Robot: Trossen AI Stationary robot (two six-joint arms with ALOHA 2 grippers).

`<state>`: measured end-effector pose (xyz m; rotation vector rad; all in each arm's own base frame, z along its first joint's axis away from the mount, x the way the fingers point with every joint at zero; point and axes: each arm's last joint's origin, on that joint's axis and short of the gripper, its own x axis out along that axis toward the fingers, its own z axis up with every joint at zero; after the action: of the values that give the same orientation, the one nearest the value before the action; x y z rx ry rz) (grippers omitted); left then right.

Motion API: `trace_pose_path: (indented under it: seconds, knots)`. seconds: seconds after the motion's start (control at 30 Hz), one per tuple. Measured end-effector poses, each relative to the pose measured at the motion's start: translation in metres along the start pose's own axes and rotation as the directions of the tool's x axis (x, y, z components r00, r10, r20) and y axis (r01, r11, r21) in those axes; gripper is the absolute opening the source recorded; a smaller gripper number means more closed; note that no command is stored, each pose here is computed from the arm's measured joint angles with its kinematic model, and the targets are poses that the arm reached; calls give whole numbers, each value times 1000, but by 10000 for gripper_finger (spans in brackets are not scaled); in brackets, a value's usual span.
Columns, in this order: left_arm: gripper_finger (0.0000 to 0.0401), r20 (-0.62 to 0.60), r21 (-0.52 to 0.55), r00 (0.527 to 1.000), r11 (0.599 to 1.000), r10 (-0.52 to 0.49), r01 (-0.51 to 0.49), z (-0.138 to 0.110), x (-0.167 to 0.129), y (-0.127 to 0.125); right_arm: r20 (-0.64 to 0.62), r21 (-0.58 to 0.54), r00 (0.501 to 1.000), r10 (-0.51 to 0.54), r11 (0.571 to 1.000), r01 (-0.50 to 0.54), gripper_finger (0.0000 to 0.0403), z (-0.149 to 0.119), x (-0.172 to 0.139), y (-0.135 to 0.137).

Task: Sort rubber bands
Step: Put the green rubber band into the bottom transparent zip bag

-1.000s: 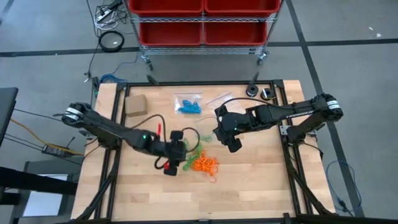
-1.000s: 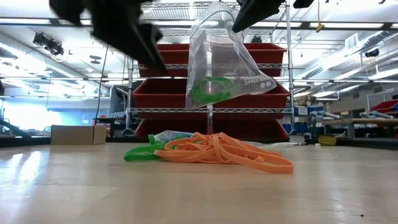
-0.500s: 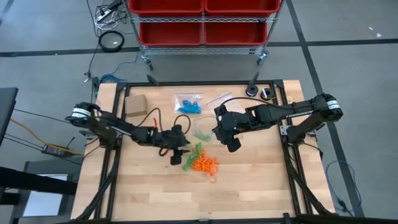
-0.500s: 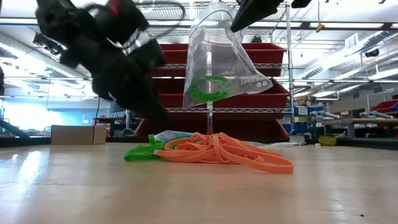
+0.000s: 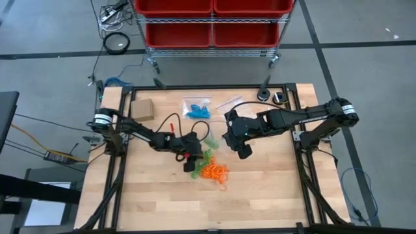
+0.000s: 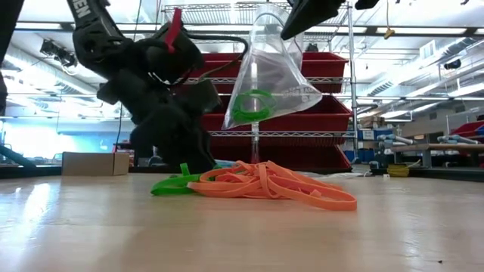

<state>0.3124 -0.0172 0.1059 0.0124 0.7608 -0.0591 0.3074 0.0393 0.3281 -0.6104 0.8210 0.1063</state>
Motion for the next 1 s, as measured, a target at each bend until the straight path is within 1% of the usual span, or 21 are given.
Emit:
trace_pose_path:
  seconds: [0.03,0.07,0.1,0.2,0.27,0.43,0.53,0.6,0.63,0.7,0.8,0.93,1.0]
  knots:
    - [44,-21,15,1000,1000,-9,9,1,-2,0,0,0,1000,0,1000,0,0,0,0,0]
    - [23,-39,24,999,1000,-14,15,3,-5,0,0,0,1000,0,1000,0,0,0,0,0]
    - [16,-63,32,998,999,-13,15,5,-9,0,0,0,1000,0,1000,0,0,0,0,0]
    - [11,-160,73,987,997,11,1,12,-26,-1,3,0,1000,1,1000,-1,0,0,0,0]
    - [7,-168,99,985,995,33,-17,24,-41,-3,5,1,1000,1,1000,-1,0,0,0,0]
    - [5,-54,164,996,985,70,-60,65,-87,-10,6,-2,1000,-1,1000,1,0,1,0,0]
    - [4,67,184,996,980,67,-78,91,-116,-13,6,-3,1000,0,1000,0,0,1,0,0]
    - [4,127,190,990,978,62,-86,104,-133,-14,4,-3,1000,1,1000,-1,0,0,0,0]
    - [3,135,193,989,977,60,-86,107,-138,-15,2,-3,1000,2,1000,-2,0,0,0,0]
    - [3,138,193,989,977,60,-86,112,-144,-15,2,-3,1000,2,1000,-2,0,0,0,0]
    - [4,78,183,996,982,36,-50,107,-143,-15,2,-3,1000,2,1000,-2,0,0,0,0]
    - [5,-12,170,1000,985,26,-23,98,-127,-18,4,2,1000,1,1000,-1,0,0,0,0]
    - [5,-11,177,1000,984,17,-15,96,-119,-22,4,2,1000,1,1000,-1,0,0,0,0]
